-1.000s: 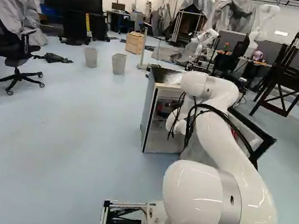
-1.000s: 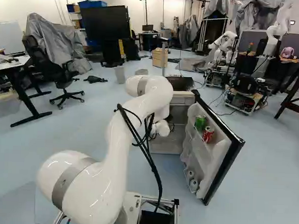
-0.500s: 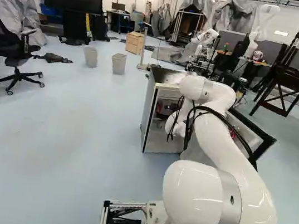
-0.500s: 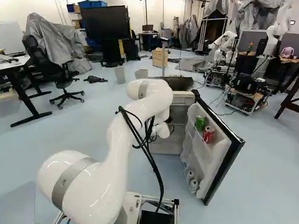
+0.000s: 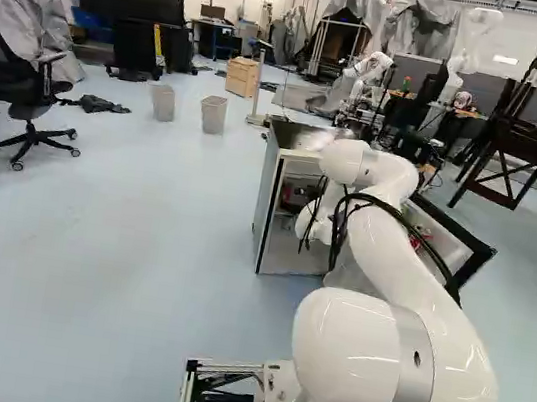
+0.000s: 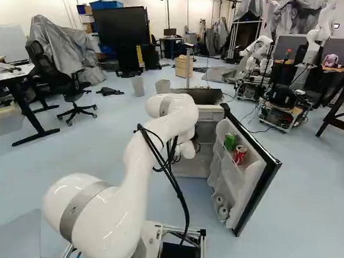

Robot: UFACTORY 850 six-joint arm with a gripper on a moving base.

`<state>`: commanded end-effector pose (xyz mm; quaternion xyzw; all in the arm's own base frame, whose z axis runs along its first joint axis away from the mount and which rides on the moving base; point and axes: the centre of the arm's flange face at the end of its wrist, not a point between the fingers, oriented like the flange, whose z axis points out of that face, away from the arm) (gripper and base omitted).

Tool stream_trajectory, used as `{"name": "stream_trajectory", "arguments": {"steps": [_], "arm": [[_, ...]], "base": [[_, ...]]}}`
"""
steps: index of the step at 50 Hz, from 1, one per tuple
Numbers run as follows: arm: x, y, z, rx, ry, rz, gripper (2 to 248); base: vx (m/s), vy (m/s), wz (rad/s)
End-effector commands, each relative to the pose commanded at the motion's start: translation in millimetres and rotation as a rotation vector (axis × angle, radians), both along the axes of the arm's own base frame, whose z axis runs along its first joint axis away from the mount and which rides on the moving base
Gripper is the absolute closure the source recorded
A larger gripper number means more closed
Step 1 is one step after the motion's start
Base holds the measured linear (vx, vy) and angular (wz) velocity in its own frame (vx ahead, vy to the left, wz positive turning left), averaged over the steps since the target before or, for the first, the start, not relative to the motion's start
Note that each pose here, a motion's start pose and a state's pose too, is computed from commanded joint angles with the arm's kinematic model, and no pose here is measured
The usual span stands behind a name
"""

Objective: Grab a drink from the fridge

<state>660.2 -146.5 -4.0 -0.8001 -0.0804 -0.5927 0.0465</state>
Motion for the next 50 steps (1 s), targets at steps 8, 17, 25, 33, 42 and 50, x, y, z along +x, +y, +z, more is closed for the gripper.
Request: {"name": "stream_trajectory", "arguments": {"steps": [8,17,25,33,42,50], "arm": [[6,0.5,-2.0,-0.003,-0.011,0.003,3],[12,1.6,-4.3,-0.006,-0.023,0.007,3],[18,2.6,-6.4,-0.009,-0.034,0.011,3],[24,3.6,-8.5,-0.012,-0.045,0.014,3],[30,4.6,-11.1,-0.016,-0.056,0.018,3],[35,4.7,-14.0,-0.021,-0.061,0.019,3]], "base": [[0.000,0.000,0.000],[0.000,0.000,0.000],[0.000,0.000,0.000],[0.000,0.000,0.000],[0.000,0.000,0.000],[0.000,0.000,0.000]]}}
